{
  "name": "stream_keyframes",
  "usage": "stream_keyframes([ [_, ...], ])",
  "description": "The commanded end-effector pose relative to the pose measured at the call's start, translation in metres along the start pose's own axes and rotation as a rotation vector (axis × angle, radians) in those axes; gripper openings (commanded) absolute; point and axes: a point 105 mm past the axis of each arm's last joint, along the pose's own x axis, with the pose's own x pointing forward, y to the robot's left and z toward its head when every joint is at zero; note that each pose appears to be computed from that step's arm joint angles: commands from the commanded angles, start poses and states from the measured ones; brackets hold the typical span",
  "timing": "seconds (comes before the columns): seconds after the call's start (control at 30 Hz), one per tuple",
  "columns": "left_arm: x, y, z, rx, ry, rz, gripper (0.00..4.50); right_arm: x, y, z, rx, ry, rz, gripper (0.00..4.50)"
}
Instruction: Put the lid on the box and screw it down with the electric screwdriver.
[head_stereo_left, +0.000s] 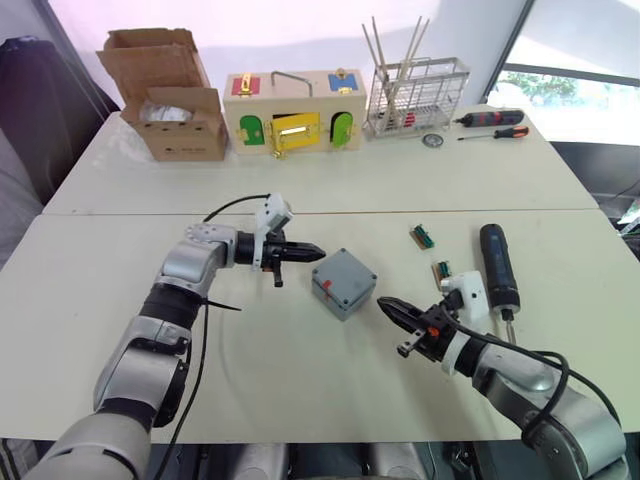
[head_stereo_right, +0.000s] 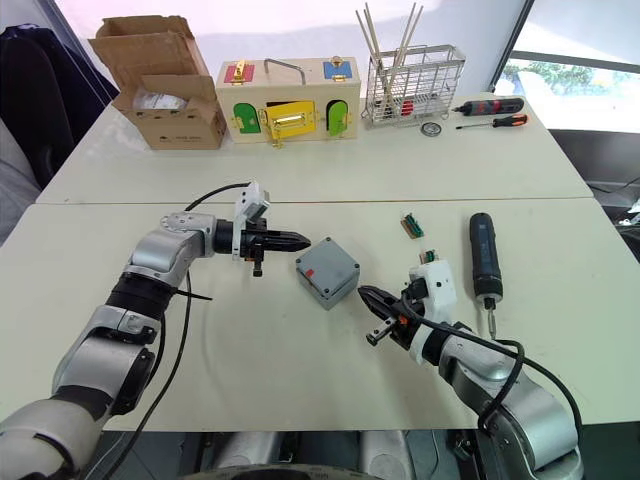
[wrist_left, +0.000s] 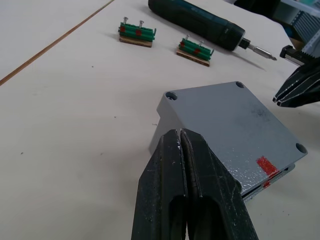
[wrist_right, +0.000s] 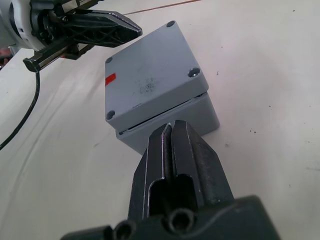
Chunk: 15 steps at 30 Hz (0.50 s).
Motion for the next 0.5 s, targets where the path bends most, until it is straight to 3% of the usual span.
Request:
stream_keyframes([
  [0.03, 0.0035, -0.0054, 0.0004, 0.032, 0.007, -0.018, 0.0, -0.001, 0.0024, 0.0177, -0.025, -0.063, 0.005, 0.04],
  [0.5, 0.0027, 0.0011, 0.0015, 0.032, -0.007, 0.032, 0.0, 0.0028, 0.0056, 0.0145, -0.033, -0.047, 0.037, 0.04],
])
